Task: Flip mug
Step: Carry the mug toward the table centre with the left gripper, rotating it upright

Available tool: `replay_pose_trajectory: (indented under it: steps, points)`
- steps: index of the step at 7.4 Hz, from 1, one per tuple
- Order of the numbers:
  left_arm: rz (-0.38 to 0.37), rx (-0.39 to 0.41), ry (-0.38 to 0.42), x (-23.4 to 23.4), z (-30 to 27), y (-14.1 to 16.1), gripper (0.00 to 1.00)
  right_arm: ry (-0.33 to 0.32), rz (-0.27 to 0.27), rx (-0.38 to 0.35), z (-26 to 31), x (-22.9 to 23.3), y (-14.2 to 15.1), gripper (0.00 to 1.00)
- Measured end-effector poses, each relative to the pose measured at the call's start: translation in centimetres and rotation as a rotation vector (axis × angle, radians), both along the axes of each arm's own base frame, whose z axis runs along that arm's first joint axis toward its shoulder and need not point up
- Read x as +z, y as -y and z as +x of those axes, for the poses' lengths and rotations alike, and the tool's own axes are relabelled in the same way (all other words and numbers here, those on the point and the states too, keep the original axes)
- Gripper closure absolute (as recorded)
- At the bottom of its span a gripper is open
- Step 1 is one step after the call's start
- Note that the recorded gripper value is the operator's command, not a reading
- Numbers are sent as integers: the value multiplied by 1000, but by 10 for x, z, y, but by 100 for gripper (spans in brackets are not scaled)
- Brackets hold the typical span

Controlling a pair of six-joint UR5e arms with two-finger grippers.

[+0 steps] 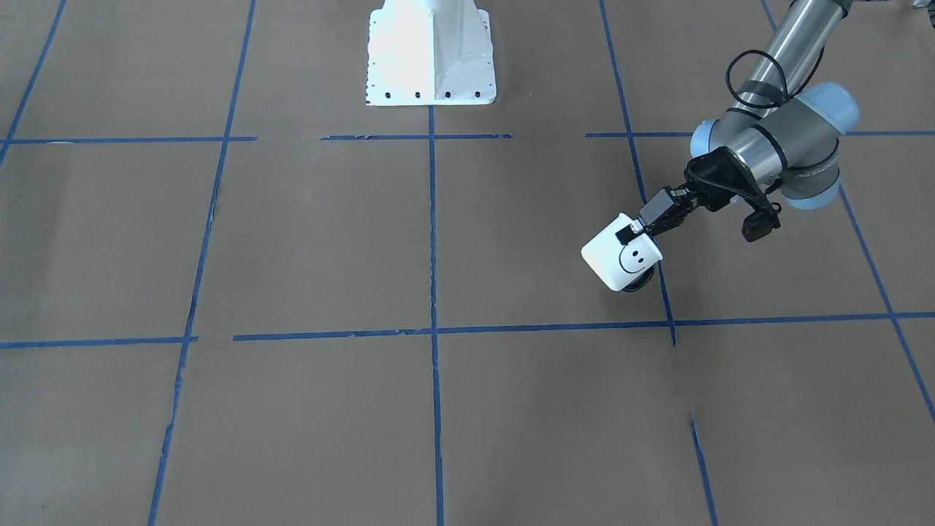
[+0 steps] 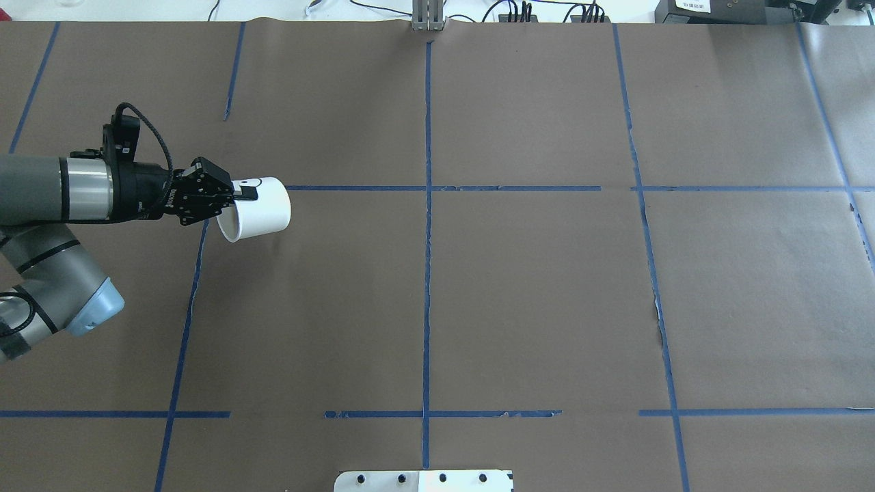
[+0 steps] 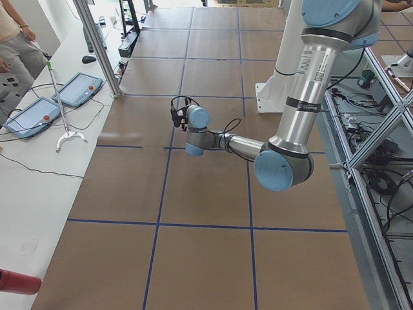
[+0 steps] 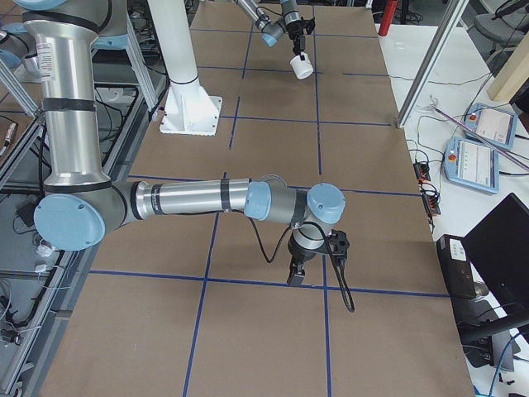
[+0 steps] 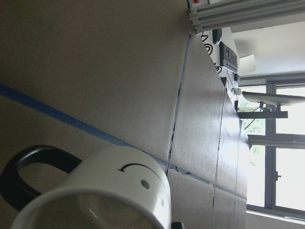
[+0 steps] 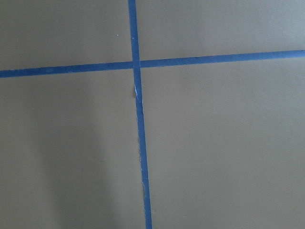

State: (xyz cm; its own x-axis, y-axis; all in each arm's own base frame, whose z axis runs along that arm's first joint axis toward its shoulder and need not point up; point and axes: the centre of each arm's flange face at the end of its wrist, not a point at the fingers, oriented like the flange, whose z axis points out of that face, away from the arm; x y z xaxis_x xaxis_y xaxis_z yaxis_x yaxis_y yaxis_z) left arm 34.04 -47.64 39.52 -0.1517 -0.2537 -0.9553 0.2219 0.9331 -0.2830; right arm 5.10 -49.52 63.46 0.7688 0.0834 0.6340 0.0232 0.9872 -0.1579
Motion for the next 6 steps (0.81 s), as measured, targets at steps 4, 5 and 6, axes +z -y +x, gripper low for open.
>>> replay_pose_trajectory:
  steps: [4, 5, 6]
  points:
    - [-100, 153, 317, -124, 74, 4, 100, 0, 0, 0, 0, 0, 0, 0]
    - [-106, 187, 394, -161, 97, 8, 100, 0, 0, 0, 0, 0, 0, 0]
    - [-113, 230, 461, -196, 123, 6, 100, 0, 0, 0, 0, 0, 0, 0]
